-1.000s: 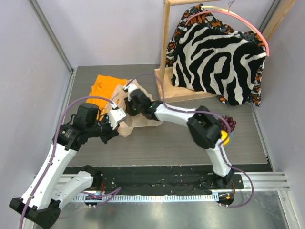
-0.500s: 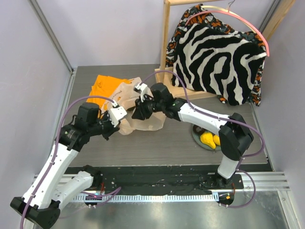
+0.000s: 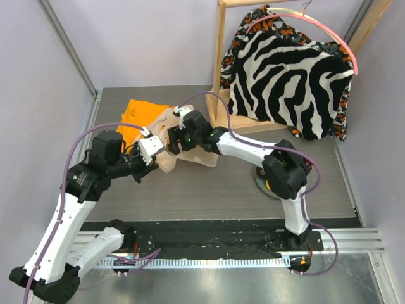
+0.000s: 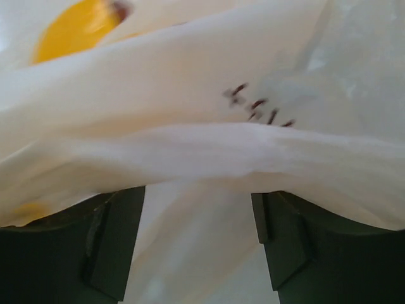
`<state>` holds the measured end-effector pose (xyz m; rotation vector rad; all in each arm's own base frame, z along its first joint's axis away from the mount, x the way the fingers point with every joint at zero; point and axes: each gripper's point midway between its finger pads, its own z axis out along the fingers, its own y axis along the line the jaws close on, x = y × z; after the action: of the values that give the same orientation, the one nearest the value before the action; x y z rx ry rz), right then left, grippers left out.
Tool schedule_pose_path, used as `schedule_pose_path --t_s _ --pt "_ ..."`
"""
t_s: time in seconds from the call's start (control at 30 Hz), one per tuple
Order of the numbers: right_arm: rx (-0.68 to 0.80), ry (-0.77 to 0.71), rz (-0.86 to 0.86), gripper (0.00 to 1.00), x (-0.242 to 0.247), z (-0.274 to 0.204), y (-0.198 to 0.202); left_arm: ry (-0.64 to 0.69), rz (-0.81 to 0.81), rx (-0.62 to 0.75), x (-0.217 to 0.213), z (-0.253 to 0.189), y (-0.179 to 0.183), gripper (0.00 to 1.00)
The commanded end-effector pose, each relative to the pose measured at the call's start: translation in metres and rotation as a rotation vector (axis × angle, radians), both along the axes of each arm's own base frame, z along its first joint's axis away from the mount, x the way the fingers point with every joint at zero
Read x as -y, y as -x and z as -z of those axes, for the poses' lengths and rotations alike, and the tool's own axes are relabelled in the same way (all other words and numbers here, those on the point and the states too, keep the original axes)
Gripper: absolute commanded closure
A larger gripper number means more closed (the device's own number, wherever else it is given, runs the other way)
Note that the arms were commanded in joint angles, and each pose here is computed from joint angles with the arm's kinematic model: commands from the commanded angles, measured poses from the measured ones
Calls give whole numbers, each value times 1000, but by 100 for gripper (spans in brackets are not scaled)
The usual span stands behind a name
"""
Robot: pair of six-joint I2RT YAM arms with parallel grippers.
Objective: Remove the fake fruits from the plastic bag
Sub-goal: Take out the fake fruit from the plastic bag.
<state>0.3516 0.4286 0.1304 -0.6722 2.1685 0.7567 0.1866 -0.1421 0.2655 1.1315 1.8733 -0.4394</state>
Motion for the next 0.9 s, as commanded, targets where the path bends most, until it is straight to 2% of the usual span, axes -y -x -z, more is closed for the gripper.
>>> schedule_pose_path --t_s 0.0,0.17,0.33,0.47,0.67,0.8,0.87 --pt "2 -90 183 23 -16 -17 -35 65 55 -67 10 -14 20 100" --pt "32 -92 212 21 -36 -10 -47 78 76 -147 12 -7 34 100" --pt "106 -25 227 21 -54 8 -49 119 97 -220 19 0 46 100" --pt "176 28 193 20 -78 15 -34 138 107 -247 23 2 50 100" --pt "227 138 173 19 -90 55 -26 151 134 -267 28 2 56 100" --pt "282 200 139 24 -91 71 -23 153 122 -256 27 1 55 100" --pt "303 214 108 29 -91 72 -22 145 109 -248 25 5 54 100"
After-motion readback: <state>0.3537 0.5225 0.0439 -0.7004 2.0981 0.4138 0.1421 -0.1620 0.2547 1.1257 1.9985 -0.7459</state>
